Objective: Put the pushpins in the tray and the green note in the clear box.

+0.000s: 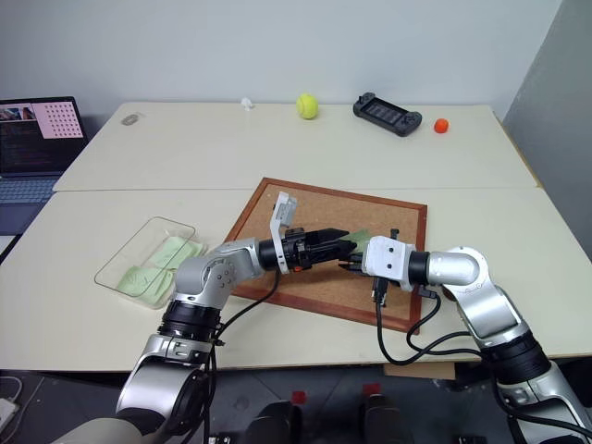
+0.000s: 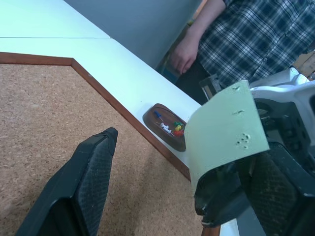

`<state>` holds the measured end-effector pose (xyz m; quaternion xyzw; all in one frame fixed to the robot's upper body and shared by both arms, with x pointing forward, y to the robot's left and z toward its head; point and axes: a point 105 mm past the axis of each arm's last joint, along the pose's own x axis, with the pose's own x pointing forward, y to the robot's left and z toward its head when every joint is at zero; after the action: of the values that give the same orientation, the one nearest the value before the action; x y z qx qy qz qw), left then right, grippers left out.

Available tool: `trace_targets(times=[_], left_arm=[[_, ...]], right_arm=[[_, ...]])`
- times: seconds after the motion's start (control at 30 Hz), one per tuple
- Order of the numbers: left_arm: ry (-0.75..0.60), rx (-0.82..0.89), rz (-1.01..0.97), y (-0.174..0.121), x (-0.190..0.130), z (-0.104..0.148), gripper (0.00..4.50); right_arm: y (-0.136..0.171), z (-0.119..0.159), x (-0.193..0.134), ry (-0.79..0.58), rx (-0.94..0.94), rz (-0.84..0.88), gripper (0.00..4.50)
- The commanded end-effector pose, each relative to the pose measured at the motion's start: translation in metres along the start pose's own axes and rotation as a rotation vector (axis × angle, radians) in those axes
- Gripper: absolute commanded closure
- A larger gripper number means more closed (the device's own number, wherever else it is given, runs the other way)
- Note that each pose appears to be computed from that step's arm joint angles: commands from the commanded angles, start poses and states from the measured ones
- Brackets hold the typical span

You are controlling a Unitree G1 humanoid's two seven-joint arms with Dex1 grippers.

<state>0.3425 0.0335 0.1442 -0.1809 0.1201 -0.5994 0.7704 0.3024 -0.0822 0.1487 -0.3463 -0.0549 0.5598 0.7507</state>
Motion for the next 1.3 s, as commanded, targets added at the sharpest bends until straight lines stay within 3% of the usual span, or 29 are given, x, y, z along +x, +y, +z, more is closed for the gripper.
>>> trace_targets(times=[0.03, 0.43, 0.53, 1.07, 1.3], left_arm=[[-0.006, 0.058, -0.029, -0.006, 0.003, 0.011, 1.69], [0.008, 0.067, -0.065, -0.011, 0.007, 0.009, 4.09], [0.032, 0.078, -0.083, -0.014, 0.005, 0.004, 4.49], [0.096, 0.137, 0.012, 0.005, -0.007, -0.018, 4.49], [0.096, 0.269, 0.001, -0.004, -0.004, -0.009, 4.49]], right_arm=[[-0.005, 0.01, -0.001, -0.023, -0.033, -0.025, 4.5], [-0.008, 0.013, 0.002, -0.034, -0.033, -0.031, 4.5], [-0.01, 0.017, 0.001, -0.048, -0.016, -0.041, 4.5], [-0.022, 0.044, -0.017, -0.146, 0.209, -0.119, 4.5], [-0.045, 0.019, -0.052, -0.068, 0.348, -0.325, 4.5]])
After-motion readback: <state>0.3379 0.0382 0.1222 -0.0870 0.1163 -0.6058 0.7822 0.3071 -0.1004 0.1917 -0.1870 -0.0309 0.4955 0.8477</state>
